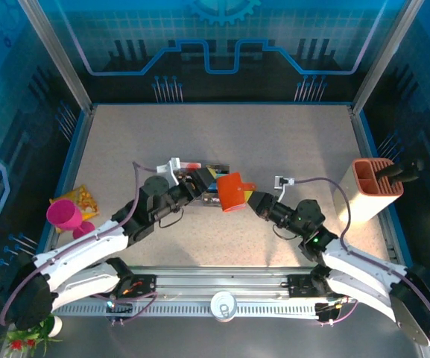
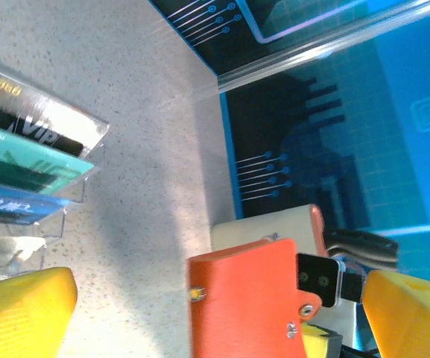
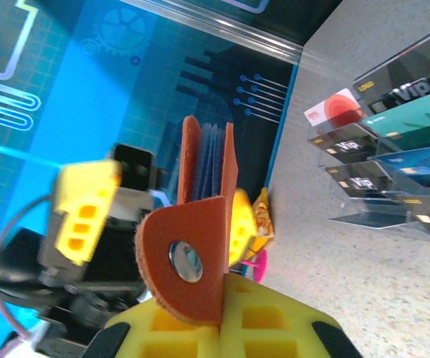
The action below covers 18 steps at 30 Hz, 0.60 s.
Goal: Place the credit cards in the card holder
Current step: Open the card holder.
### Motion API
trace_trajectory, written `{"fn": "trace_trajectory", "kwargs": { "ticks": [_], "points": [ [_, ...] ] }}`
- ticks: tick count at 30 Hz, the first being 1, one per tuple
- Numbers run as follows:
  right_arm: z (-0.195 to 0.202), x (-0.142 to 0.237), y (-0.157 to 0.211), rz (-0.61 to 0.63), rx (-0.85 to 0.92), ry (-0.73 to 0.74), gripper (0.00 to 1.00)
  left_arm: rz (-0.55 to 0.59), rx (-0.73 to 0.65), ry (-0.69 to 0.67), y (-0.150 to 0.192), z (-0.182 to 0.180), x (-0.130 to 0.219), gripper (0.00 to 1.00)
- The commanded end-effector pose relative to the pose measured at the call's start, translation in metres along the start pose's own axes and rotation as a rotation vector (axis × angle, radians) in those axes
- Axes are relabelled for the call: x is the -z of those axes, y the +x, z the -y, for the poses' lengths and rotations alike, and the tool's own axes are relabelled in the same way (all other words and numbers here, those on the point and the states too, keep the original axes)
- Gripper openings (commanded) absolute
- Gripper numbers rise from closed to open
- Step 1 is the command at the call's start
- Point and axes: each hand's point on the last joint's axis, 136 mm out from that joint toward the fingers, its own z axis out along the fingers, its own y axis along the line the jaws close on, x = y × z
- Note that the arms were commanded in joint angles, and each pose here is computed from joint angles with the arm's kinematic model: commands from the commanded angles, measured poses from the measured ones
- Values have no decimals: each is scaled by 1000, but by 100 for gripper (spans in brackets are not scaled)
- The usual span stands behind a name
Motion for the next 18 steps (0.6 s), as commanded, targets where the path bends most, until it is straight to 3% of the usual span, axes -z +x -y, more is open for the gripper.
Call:
{"fn": "trace_trajectory", "kwargs": {
  "ticks": [1,12,18],
  "points": [
    [29,10,3,-2,63,145,0,-74,-178,-170,0,-8,5,99],
    [49,17,14,-17,111,234,0,-233,-491,-425,32,-1,-29,99],
    [51,14,20,-32,120,244,0,-259,-526,-472,45,-11,-44,99]
  ]
}}
